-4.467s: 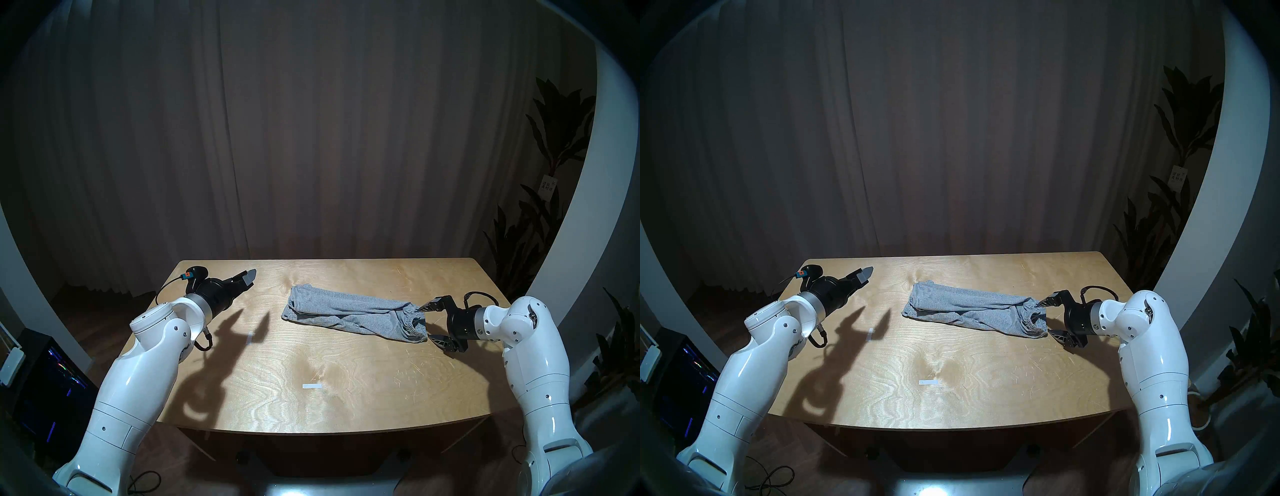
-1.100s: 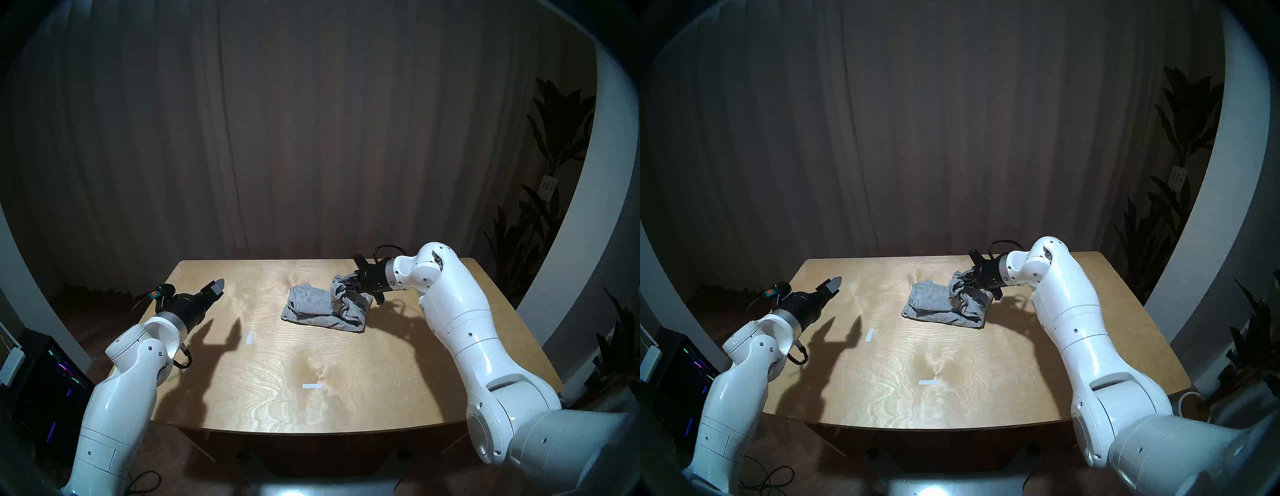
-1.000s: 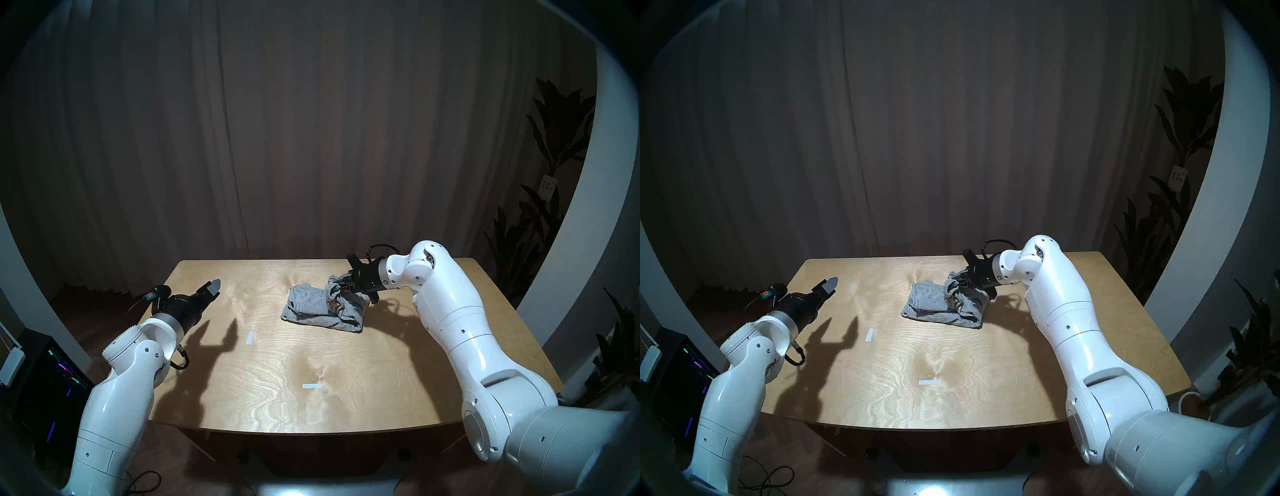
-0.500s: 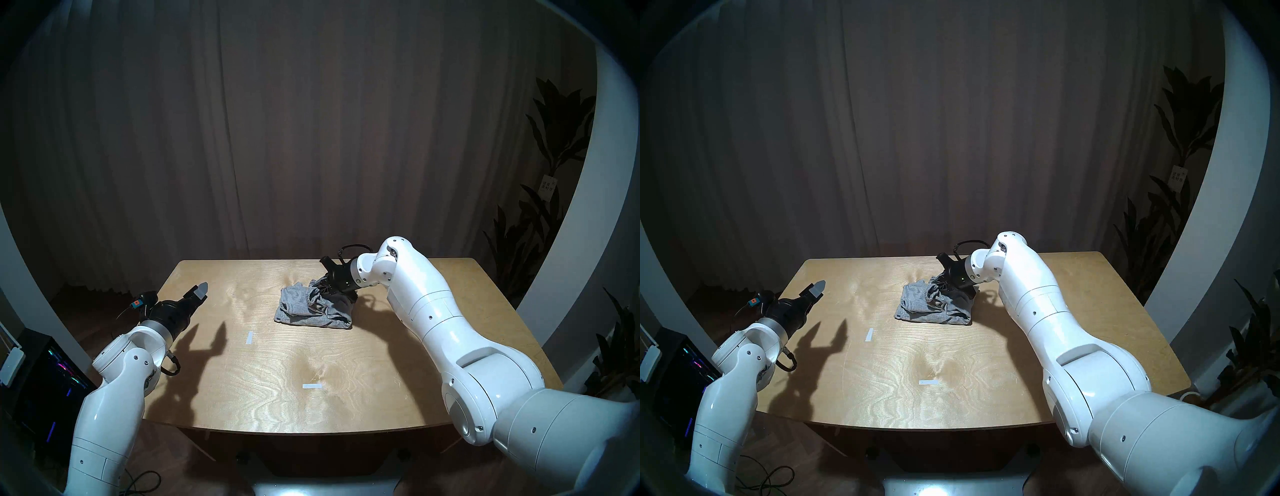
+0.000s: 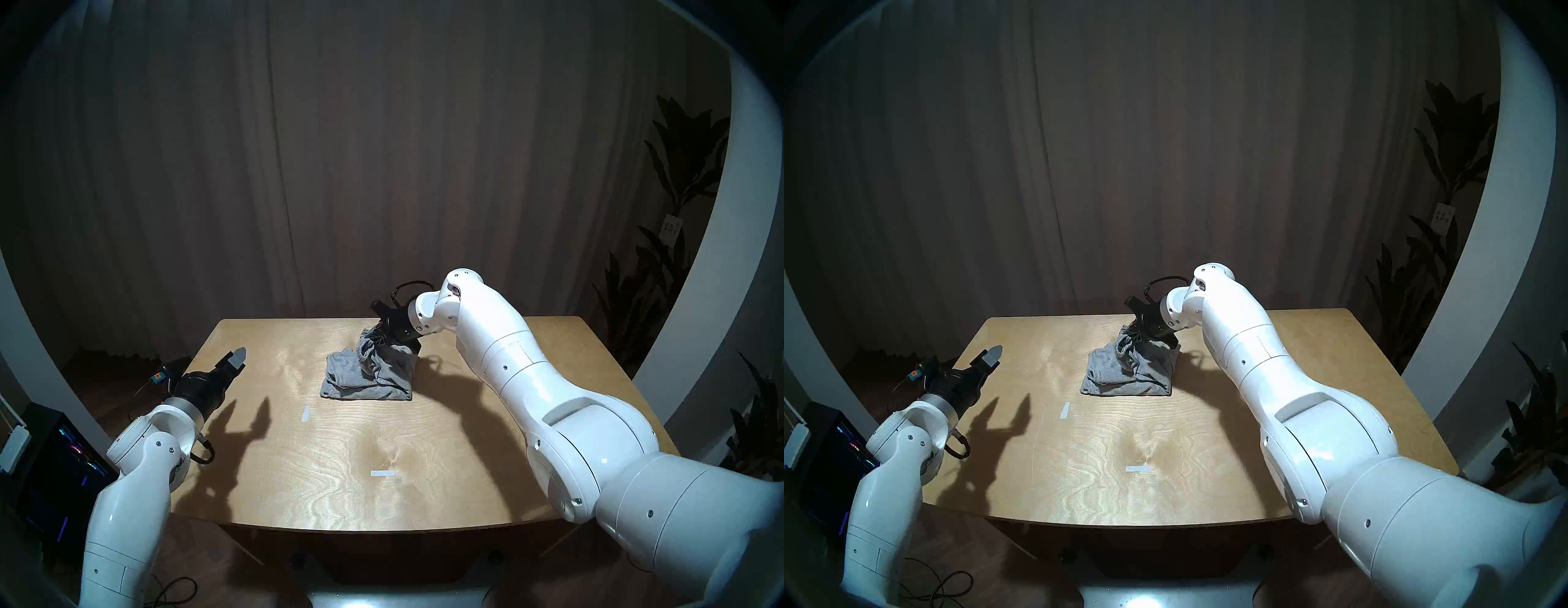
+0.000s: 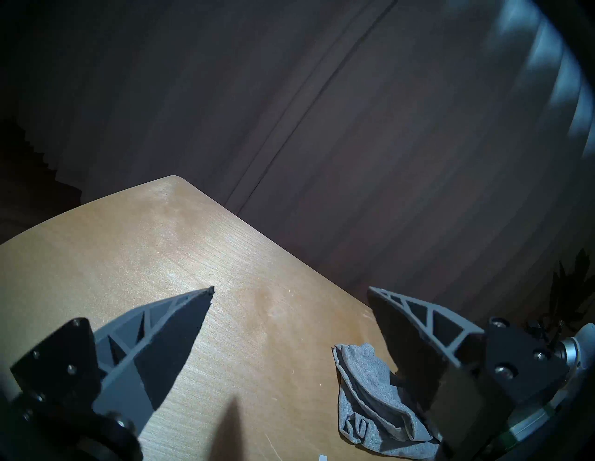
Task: Fold the pants in half lengthwise, then in half again, and set them down flat
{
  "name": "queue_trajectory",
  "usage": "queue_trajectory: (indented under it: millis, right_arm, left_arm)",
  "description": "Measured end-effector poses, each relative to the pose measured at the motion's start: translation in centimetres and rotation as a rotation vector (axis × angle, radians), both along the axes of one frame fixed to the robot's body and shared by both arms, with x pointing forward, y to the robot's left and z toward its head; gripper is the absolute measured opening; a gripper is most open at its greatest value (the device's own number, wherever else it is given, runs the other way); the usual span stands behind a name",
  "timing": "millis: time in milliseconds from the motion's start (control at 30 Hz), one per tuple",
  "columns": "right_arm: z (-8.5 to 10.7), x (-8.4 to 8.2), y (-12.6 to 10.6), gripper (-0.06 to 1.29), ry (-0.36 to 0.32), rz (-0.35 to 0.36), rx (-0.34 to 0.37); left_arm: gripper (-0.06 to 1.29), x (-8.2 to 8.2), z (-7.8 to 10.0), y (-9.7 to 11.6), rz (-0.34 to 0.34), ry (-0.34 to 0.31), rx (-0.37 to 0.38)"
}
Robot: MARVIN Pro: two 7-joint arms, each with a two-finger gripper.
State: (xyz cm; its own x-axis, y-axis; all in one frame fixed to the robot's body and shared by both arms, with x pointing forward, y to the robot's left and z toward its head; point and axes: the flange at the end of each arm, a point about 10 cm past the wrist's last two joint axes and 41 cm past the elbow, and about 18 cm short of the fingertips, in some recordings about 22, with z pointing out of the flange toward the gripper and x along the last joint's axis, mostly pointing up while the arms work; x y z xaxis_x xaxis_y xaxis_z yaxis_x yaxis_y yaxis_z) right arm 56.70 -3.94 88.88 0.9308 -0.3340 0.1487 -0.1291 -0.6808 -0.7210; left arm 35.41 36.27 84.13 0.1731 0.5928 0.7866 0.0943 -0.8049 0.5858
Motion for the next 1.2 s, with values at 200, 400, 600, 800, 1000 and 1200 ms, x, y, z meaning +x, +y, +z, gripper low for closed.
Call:
queue_trajectory:
  millis: [200, 400, 600, 800, 1000, 1200]
  right_arm:
    - [-0.1, 0.4, 0.6, -0.01, -0.011, 0.050, -0.074]
    - [0.4, 0.7, 1.8, -0.01, -0.028, 0.085, -0.090]
    - [0.5, 0.7, 3.2, -0.01, -0.045, 0.121, -0.119]
    - [-0.2, 0.2, 5.0, -0.01, -0.057, 0.173, -0.175]
    - [-1.0, -0.4, 6.6, -0.01, -0.066, 0.222, -0.210]
    - [-1.4, -0.7, 7.8, -0.01, -0.087, 0.248, -0.226]
  left_arm:
    - [1.21, -0.1, 0.0, 0.0, 0.001, -0.008, -0.004]
    - [1.21, -0.1, 0.1, 0.0, 0.007, -0.018, -0.005]
    - [1.21, -0.1, 0.2, 0.0, 0.012, -0.026, -0.006]
    - [1.21, -0.2, 0.2, 0.1, 0.022, -0.038, -0.011]
    - [1.21, -0.5, 0.2, 0.1, 0.032, -0.048, -0.018]
    - [1.21, -0.9, -0.2, 0.1, 0.041, -0.049, -0.025]
